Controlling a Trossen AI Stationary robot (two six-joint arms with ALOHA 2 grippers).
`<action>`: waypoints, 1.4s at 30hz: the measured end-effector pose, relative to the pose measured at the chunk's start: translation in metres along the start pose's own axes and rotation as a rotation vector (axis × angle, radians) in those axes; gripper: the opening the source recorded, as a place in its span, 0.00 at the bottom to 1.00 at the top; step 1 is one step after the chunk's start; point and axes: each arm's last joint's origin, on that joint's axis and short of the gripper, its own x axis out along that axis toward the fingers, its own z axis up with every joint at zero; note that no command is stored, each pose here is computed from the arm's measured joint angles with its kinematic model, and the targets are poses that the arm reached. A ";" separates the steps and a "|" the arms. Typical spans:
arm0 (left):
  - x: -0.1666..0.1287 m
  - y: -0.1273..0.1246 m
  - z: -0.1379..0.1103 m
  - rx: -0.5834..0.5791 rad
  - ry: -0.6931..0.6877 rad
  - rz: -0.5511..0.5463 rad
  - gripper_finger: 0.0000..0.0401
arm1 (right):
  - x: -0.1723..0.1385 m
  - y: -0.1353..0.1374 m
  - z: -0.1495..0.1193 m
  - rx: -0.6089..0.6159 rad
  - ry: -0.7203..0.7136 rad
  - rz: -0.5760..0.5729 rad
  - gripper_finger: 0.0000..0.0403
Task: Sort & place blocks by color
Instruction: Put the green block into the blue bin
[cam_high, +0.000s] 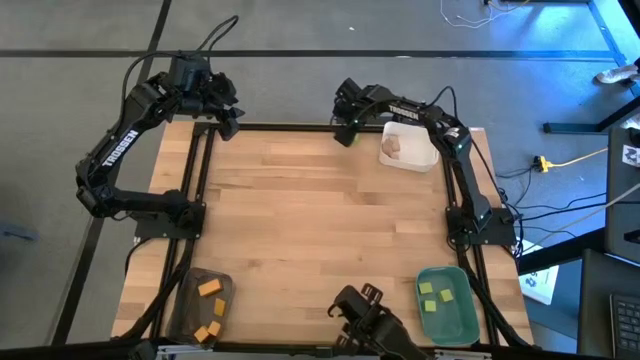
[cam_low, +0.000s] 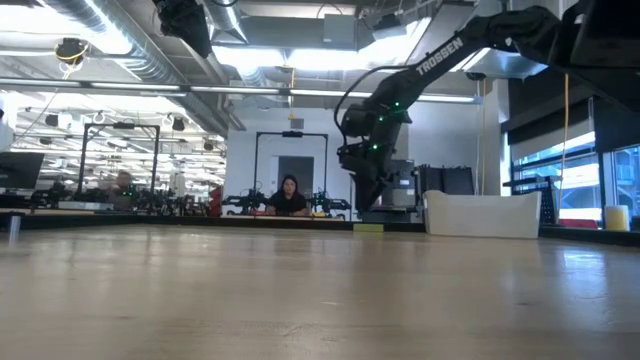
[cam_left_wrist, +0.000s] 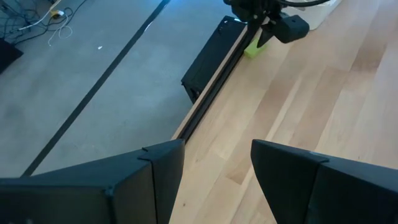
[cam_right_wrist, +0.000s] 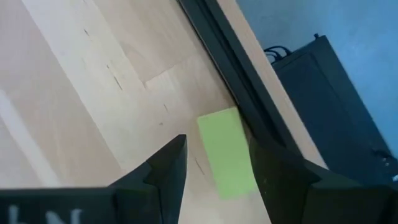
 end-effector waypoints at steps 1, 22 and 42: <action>0.000 0.000 0.000 0.000 0.000 0.000 0.45 | 0.000 0.000 0.000 -0.025 0.003 0.000 0.43; 0.000 0.000 0.000 -0.004 0.000 -0.001 0.45 | 0.025 -0.005 -0.024 -0.113 0.063 -0.014 0.43; 0.000 0.000 0.000 -0.004 0.000 0.001 0.45 | 0.027 0.003 -0.025 -0.111 0.065 0.070 0.29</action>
